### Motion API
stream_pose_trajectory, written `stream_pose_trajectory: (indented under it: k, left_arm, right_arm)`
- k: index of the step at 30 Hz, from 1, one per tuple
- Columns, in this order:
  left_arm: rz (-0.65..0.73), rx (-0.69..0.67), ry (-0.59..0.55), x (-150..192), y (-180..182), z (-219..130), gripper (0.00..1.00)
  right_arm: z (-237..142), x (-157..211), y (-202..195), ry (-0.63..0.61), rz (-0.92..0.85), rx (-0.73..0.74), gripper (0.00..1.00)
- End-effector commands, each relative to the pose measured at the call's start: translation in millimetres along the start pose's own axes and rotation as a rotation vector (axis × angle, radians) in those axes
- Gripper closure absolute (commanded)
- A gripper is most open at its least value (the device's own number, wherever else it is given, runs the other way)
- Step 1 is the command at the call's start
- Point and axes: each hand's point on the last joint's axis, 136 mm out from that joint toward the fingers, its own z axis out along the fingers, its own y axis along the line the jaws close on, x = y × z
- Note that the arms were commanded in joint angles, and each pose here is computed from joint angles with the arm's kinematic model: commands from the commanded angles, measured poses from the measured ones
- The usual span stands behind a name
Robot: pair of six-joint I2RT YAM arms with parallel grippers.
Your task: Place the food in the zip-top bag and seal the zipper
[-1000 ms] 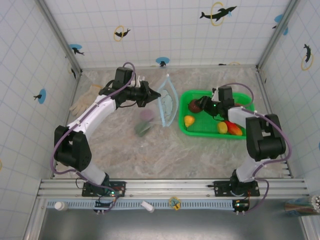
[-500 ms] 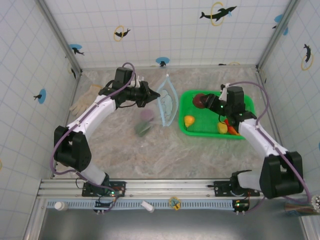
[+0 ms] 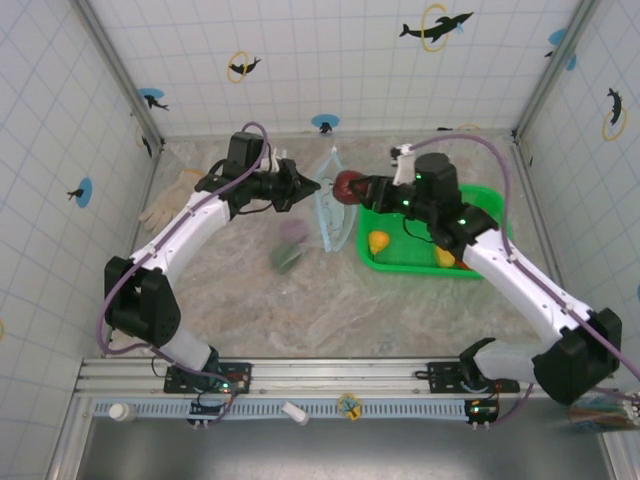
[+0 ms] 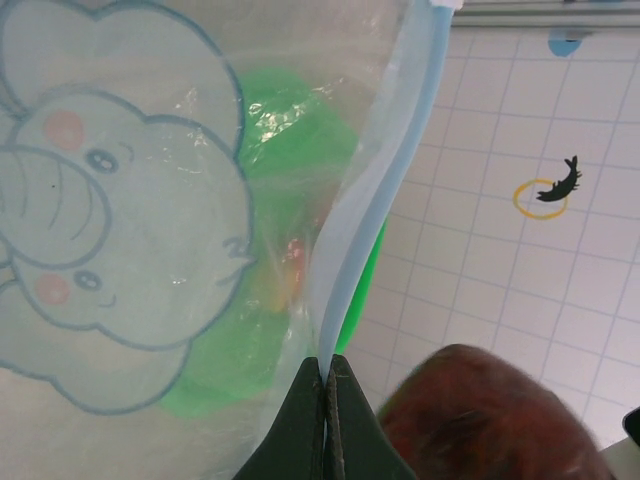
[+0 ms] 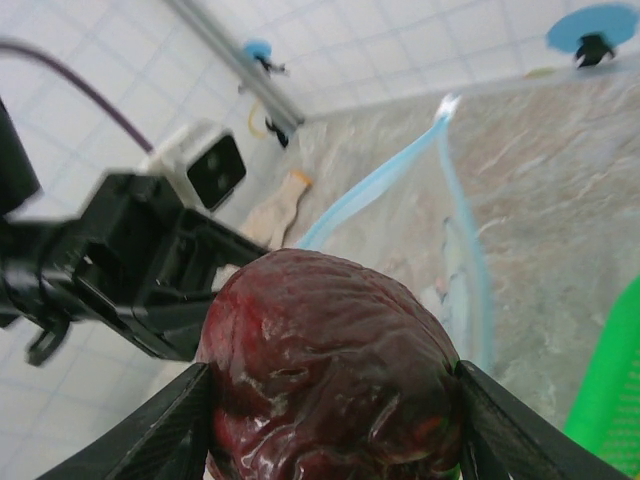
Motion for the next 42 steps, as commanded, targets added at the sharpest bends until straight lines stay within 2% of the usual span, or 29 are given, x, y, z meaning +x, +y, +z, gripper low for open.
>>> stream_pose_trajectory:
  k: [1,9,11,16,20,26,29,31,32,34,36,42]
  left_arm:
    - [0.032,0.035,-0.031,5,-18,-15,1.0]
    - [0.088,0.053,-0.04,25,-36,-43,1.0]
    - [0.112,0.033,0.004,46,-38,-45,1.0]
    - [0.114,-0.048,0.044,70,-19,-61,1.0]
    - [0.1,-0.031,0.066,84,-19,-71,1.0]
    - [0.091,-0.029,0.082,88,-15,-70,1.0]
    - [0.079,-0.047,0.075,82,-6,-62,1.0]
    - [0.073,-0.05,0.062,77,-2,-57,1.0]
    - [0.073,-0.055,0.054,75,0,-55,1.0]
    - [0.069,-0.064,0.047,72,6,-51,1.0]
    - [0.063,-0.077,0.038,70,12,-49,1.0]
    - [0.05,-0.105,0.013,67,25,-48,1.0]
  right_arm:
    - [18,26,-16,0.11,-0.07,0.124,0.49]
    - [52,23,-7,0.171,-0.068,0.171,0.5]
    - [59,20,1,0.181,-0.075,0.168,0.49]
    - [69,22,21,0.227,-0.079,0.133,0.48]
    - [70,33,28,0.254,-0.084,0.134,0.48]
    - [73,50,24,0.28,-0.075,0.157,0.48]
    - [81,55,19,0.268,-0.048,0.166,0.54]
    - [89,60,16,0.264,-0.031,0.173,0.55]
    - [94,63,15,0.265,-0.023,0.174,0.51]
    - [102,68,14,0.262,-0.01,0.172,0.33]
    - [106,68,16,0.257,0.002,0.158,0.22]
    - [91,62,32,0.236,-0.009,0.068,0.19]
